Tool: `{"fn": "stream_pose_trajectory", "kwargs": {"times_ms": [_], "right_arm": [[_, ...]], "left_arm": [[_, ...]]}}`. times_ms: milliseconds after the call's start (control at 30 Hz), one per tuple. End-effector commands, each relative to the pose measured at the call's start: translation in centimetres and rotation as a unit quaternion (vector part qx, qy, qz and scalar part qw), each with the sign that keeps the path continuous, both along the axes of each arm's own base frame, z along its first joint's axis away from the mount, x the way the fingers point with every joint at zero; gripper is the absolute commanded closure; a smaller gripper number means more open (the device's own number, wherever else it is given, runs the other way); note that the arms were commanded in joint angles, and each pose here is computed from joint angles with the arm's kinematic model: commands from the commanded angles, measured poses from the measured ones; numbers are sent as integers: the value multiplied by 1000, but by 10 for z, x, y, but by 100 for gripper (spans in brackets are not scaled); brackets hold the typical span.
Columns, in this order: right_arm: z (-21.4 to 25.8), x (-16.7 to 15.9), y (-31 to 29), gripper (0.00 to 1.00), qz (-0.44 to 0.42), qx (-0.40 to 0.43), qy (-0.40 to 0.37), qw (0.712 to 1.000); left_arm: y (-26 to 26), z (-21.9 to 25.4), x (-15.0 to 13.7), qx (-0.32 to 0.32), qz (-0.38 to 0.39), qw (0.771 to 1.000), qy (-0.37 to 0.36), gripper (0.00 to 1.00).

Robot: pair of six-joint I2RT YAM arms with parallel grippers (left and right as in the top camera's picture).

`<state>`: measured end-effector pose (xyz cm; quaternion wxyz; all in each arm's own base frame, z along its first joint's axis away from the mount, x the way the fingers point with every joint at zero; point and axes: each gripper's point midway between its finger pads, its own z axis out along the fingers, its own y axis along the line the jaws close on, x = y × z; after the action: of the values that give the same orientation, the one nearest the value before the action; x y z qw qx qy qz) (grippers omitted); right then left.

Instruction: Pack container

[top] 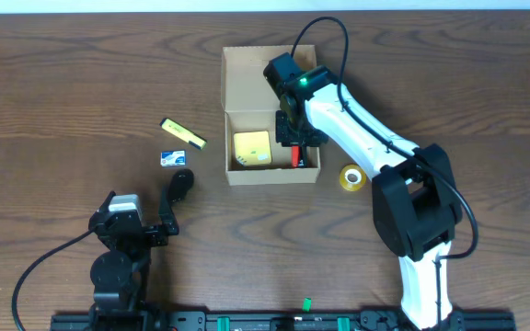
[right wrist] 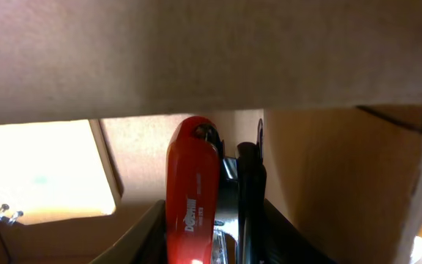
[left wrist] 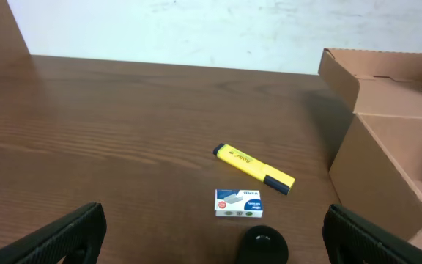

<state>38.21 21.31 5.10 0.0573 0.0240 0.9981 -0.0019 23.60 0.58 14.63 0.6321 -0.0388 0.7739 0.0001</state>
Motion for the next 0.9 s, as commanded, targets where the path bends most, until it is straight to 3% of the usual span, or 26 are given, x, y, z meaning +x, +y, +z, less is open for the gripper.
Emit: {"fn": "stream_pose_trajectory", "kwargs": {"times_ms": [0,267,533,700,800,867], "right_arm": [[0,2,-6,63,-10,-6,-3,1000],[0,2,-5,50,-10,-6,-4,1000],[2,14,6,52,-9,20,-26,999],[6,23,27,87,-2,73,-39,997],[3,20,36,99,3,93,-29,995],[-4,15,45,99,9,112,-10,994]], "left_arm": [[2,-15,0,-2,4,1000,15,5],[2,-15,0,-2,4,1000,15,5],[2,-15,0,-2,4,1000,15,5],[2,-15,0,-2,4,1000,15,5],[2,-15,0,-2,4,1000,15,5],[2,-15,0,-2,4,1000,15,5]]}}
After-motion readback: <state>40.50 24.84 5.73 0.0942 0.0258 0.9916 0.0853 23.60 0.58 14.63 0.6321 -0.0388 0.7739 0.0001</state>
